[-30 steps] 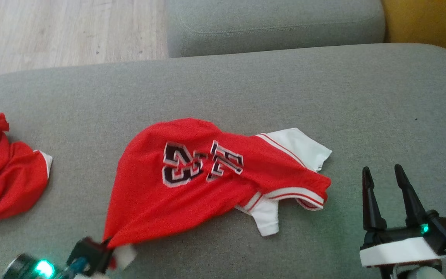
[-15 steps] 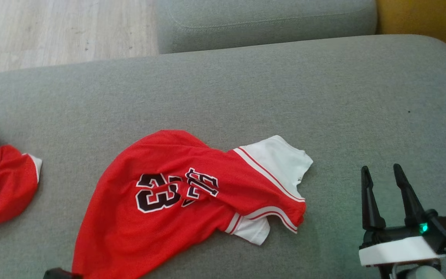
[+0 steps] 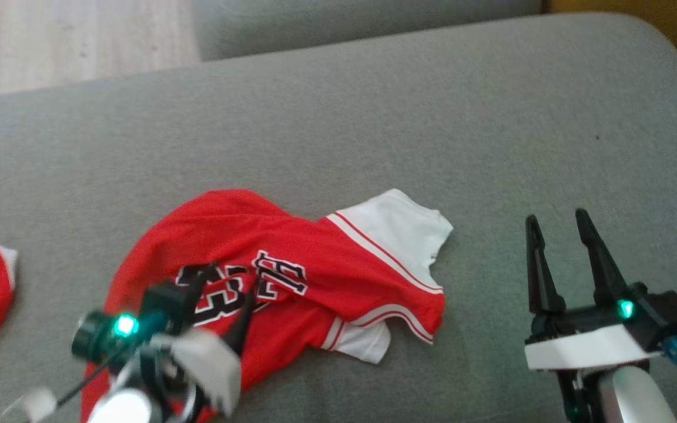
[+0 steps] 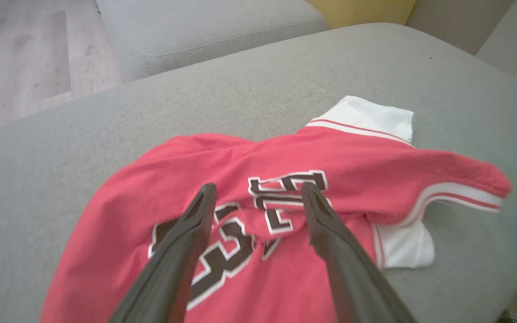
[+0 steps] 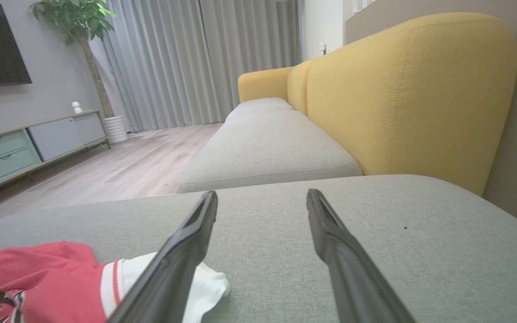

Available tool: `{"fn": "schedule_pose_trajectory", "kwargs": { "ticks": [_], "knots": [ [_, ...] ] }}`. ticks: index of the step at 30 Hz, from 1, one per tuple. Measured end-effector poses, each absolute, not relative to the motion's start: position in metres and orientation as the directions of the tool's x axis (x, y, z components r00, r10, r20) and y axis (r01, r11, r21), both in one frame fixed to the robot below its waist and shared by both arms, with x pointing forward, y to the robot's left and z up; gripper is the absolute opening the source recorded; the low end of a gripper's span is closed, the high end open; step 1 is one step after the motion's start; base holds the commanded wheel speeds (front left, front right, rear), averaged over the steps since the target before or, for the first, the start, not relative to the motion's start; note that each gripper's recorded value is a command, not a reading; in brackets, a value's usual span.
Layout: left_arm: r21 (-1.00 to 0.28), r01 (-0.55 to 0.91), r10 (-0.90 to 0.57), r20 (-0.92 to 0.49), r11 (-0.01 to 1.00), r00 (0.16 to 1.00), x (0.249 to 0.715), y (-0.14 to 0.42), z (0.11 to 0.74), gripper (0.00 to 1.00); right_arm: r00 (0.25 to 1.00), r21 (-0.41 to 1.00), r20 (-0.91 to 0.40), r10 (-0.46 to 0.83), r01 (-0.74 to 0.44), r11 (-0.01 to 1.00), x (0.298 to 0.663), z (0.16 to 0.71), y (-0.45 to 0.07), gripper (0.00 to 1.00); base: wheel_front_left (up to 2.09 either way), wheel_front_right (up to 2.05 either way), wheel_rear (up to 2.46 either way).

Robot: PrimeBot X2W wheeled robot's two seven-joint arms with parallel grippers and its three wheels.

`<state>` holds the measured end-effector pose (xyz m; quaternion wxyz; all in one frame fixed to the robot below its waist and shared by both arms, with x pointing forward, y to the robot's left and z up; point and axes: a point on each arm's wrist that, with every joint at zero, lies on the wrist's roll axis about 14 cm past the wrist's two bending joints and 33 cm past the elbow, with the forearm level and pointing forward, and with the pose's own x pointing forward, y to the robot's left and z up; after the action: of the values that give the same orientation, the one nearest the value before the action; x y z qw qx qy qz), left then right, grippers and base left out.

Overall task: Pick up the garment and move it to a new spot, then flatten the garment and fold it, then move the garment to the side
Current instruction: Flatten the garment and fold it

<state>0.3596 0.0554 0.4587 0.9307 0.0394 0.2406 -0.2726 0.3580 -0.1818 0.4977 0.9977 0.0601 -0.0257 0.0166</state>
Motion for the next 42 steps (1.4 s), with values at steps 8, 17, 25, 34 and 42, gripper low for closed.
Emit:
{"fn": "schedule_pose_trajectory", "kwargs": {
  "ticks": [8,17,25,34,42],
  "knots": [
    [0.080,0.483,-0.393,-0.476,0.872,0.787,0.440,0.050,0.422,1.00,1.000,0.107,-0.004,-0.019,0.019,0.994,0.360,0.481,-0.197,1.00,0.00,0.00,0.00],
    [0.105,0.571,-0.389,-0.631,0.814,0.671,0.454,0.054,0.375,1.00,0.998,0.097,-0.037,-0.053,0.056,0.994,0.356,0.472,-0.208,1.00,0.00,0.00,0.00],
    [0.086,0.581,-0.396,-0.650,0.809,0.649,0.449,0.054,0.372,0.46,0.999,0.100,-0.034,-0.042,0.045,0.994,0.358,0.472,-0.204,1.00,0.00,0.00,0.00],
    [0.054,0.586,-0.405,-0.670,0.809,0.622,0.443,0.057,0.368,0.00,0.999,0.101,-0.031,-0.030,0.033,0.994,0.359,0.473,-0.201,1.00,0.00,0.00,0.00],
    [0.027,0.585,-0.435,-0.640,0.811,0.633,0.444,0.051,0.378,0.00,0.999,0.100,-0.019,-0.039,0.040,0.994,0.356,0.477,-0.204,1.00,0.00,0.00,0.00]
  ]
}}
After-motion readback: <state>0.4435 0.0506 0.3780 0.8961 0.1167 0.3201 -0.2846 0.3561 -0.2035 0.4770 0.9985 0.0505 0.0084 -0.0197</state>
